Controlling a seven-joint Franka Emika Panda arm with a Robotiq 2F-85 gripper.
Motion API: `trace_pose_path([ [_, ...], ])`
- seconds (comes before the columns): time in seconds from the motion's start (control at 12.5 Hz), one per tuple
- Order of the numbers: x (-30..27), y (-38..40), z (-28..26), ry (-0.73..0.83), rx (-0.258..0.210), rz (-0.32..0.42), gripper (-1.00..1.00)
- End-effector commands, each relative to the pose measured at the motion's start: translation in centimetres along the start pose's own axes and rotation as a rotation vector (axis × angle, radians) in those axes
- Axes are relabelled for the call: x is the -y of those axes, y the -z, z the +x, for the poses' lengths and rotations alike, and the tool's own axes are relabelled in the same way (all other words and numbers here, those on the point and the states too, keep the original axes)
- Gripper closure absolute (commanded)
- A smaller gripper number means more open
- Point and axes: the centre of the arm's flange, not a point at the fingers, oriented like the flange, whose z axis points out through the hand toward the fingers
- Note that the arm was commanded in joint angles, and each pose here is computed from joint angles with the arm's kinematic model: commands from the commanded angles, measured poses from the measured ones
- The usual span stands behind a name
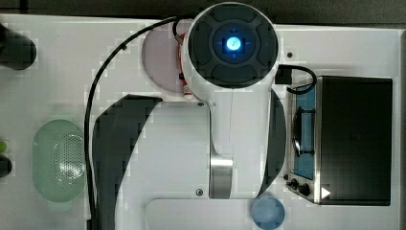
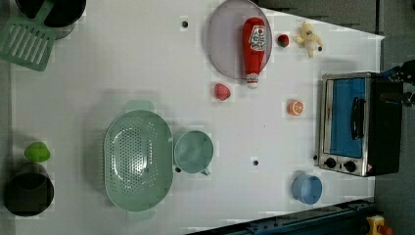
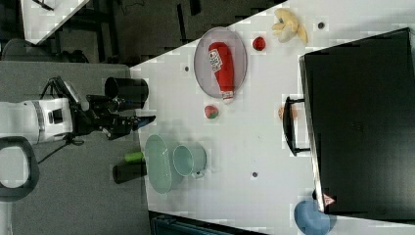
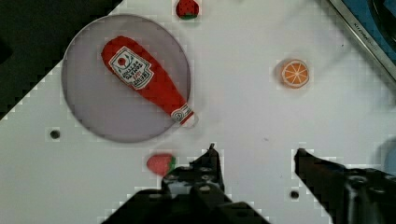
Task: Pick ketchup from plate and place it on table.
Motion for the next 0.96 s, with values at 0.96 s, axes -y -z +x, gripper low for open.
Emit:
trace_pose_path([
  [0.96, 5.3, -15.6, 1.4, 0.212, 0.013, 0.051, -1.0],
])
